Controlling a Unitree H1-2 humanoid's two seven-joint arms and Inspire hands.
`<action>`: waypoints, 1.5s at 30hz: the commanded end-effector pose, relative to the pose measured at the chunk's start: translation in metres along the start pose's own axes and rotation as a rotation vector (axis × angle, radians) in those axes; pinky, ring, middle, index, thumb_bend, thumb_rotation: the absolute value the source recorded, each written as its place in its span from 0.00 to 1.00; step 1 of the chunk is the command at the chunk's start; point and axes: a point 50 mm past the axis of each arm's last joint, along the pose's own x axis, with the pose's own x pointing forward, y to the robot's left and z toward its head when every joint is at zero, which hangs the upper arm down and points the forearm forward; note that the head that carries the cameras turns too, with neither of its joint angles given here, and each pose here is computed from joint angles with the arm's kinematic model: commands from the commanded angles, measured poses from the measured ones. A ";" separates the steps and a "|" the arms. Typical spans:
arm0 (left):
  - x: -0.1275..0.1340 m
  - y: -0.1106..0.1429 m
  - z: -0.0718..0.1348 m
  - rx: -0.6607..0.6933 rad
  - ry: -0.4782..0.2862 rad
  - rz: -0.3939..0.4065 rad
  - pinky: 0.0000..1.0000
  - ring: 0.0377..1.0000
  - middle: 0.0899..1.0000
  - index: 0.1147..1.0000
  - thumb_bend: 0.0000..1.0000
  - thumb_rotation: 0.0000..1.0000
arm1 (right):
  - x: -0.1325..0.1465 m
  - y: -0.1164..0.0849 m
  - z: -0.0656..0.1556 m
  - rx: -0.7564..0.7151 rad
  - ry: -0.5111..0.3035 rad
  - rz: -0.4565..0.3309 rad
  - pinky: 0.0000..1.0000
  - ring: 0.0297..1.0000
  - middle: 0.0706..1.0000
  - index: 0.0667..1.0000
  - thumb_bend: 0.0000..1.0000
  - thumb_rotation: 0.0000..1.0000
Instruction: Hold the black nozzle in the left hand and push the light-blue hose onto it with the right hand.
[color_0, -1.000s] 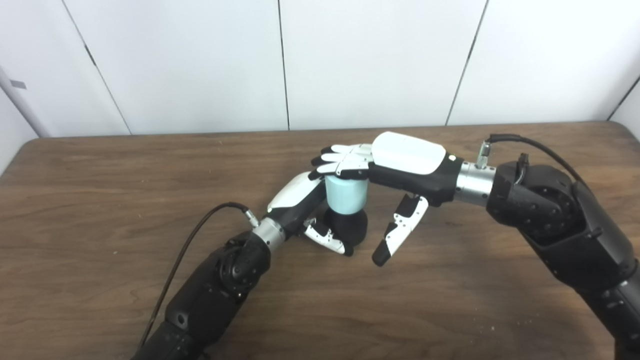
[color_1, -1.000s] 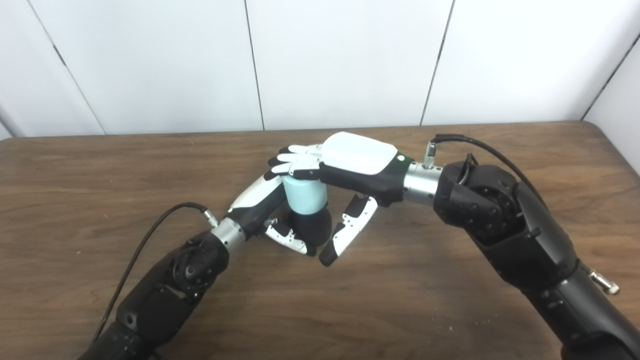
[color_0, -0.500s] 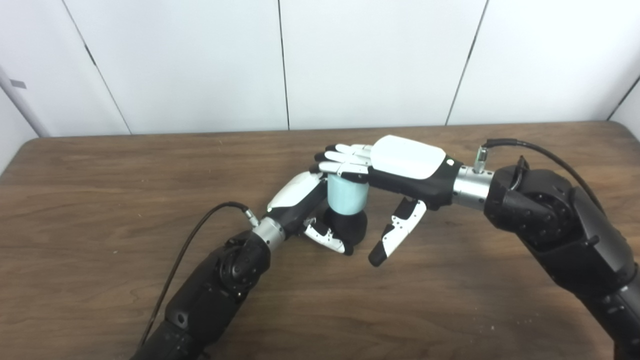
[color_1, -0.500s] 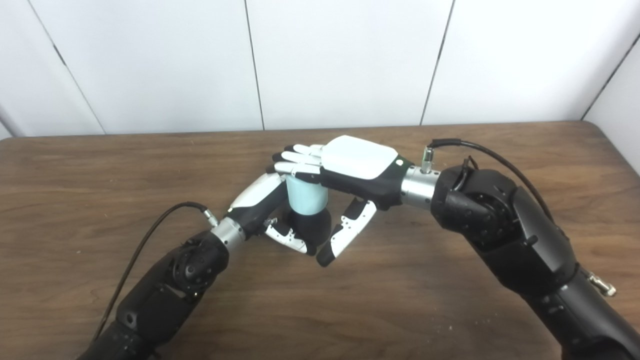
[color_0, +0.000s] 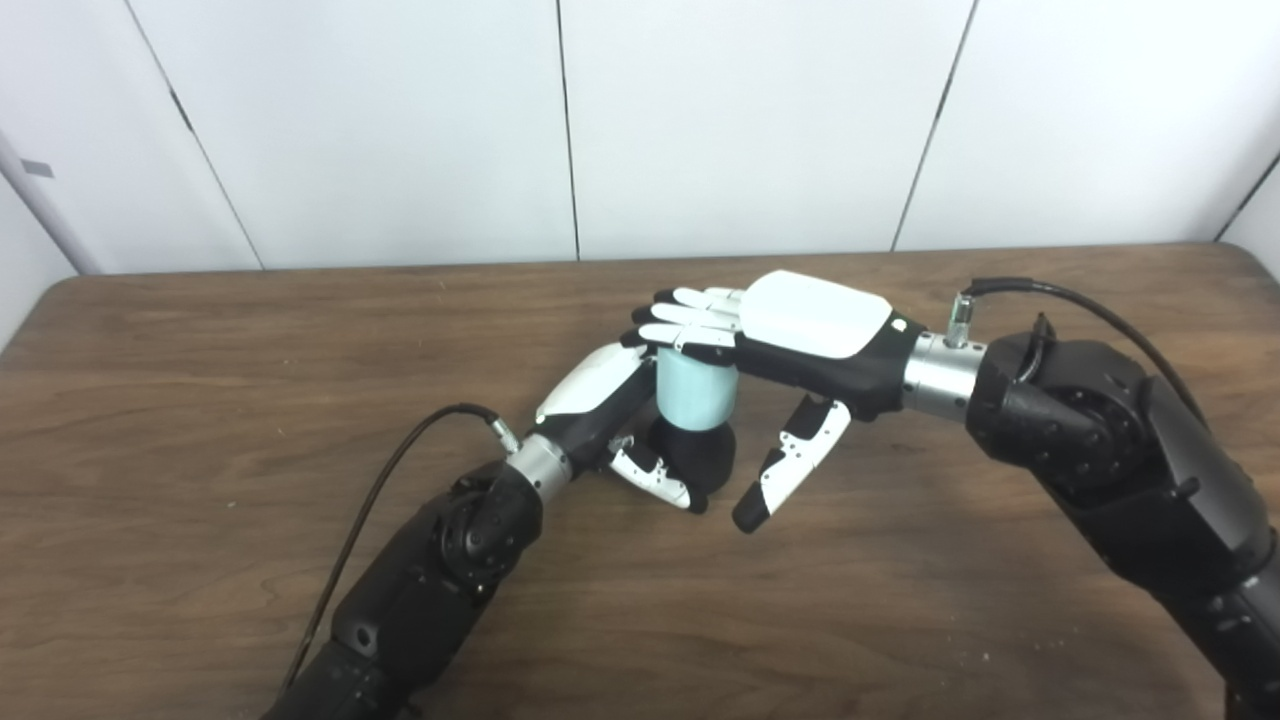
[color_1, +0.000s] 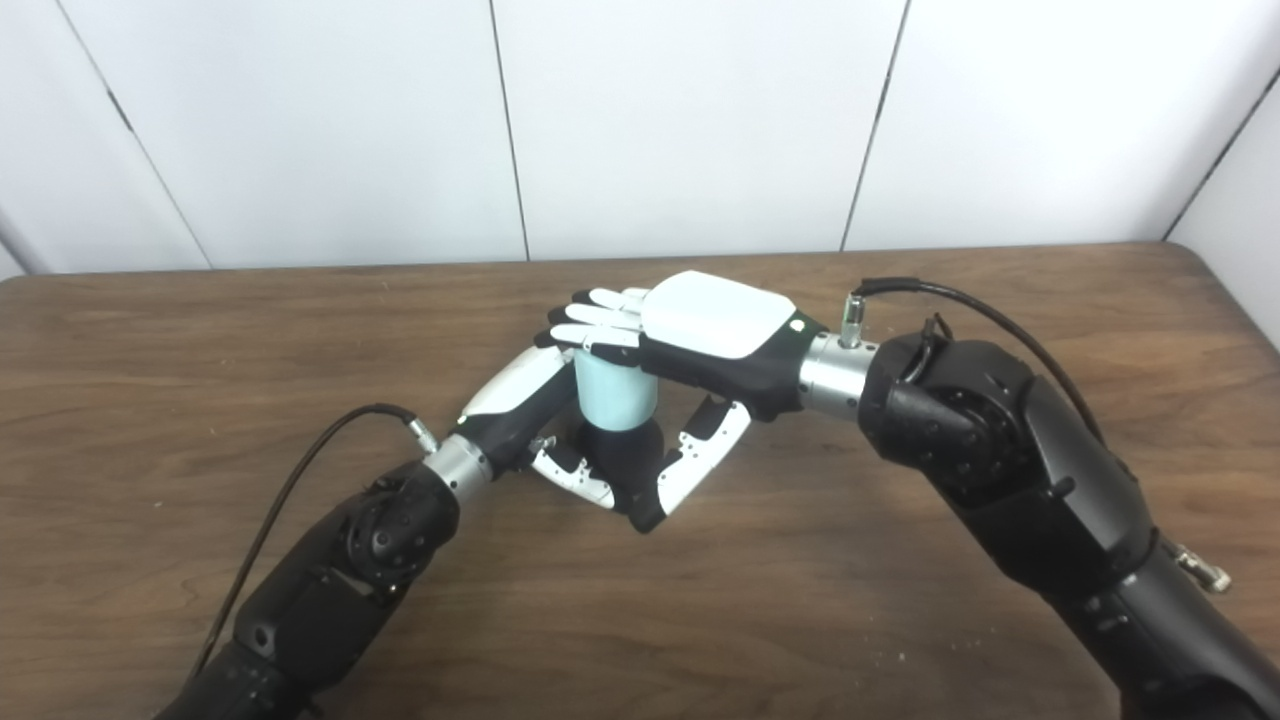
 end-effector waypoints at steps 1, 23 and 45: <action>-0.015 -0.041 -0.024 -0.008 0.143 -0.195 1.00 0.61 0.47 0.40 0.52 0.00 | -0.004 0.000 -0.004 0.007 0.020 0.066 0.95 0.98 0.99 0.95 0.79 0.78; -0.013 -0.042 -0.026 -0.010 0.144 -0.194 1.00 0.61 0.47 0.40 0.52 0.00 | -0.020 -0.052 -0.031 0.302 0.275 -0.580 0.78 0.94 1.00 1.00 0.78 0.19; -0.020 -0.029 -0.033 -0.042 0.242 -0.166 1.00 1.00 0.99 0.99 1.00 0.29 | -0.071 0.025 -0.058 0.533 0.387 -0.702 0.66 0.84 0.96 0.99 0.79 0.25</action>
